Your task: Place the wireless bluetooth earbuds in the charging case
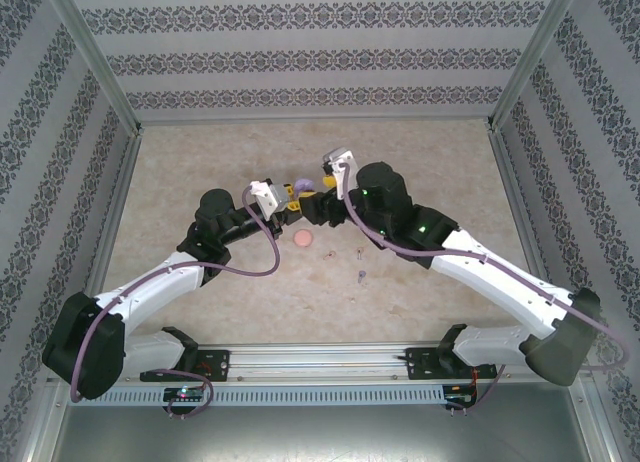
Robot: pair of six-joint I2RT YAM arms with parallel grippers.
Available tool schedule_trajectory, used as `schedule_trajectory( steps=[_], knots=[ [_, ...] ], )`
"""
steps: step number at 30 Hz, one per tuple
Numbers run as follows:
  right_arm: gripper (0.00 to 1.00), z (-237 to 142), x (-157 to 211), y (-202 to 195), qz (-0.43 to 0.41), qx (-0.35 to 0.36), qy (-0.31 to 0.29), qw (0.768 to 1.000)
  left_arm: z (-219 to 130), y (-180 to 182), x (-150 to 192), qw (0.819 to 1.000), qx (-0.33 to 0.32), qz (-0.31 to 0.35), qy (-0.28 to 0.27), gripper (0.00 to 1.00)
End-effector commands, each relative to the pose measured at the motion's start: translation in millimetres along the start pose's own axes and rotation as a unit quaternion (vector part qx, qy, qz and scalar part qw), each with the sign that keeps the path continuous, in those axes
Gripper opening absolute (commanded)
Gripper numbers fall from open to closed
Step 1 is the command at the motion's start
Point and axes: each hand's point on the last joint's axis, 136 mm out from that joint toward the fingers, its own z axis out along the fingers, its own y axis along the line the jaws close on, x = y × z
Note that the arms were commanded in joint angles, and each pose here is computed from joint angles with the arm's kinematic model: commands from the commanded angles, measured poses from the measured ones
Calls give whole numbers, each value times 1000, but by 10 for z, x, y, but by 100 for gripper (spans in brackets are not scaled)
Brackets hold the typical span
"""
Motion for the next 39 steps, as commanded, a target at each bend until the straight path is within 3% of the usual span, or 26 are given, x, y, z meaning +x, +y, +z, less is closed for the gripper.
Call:
schedule_trajectory(
  steps=[1, 7, 11, 16, 23, 29, 39],
  knots=[
    [70, -150, -260, 99, 42, -37, -38, 998, 41, 30, -246, 999, -5, 13, -36, 0],
    [70, -243, -350, 74, 79, -44, -54, 994, 52, 49, -237, 999, -9, 11, -36, 0],
    [70, -353, -269, -283, 156, 21, -54, 986, 38, 125, -214, 999, -34, 6, -34, 0],
    [69, -502, 322, -812, 247, 139, -9, 959, -42, 239, -207, 996, -81, 6, -47, 0],
    [66, -697, 1562, -1301, 359, 296, 95, 880, -153, 330, -225, 990, -122, -5, -69, 0],
    [62, -638, 2261, -1293, 411, 340, 161, 830, -199, 290, -194, 989, -121, -21, -82, 0],
    [54, -321, 2781, -1123, 396, 382, 249, 797, -315, 230, -167, 987, -126, -25, -93, 0]
  ],
)
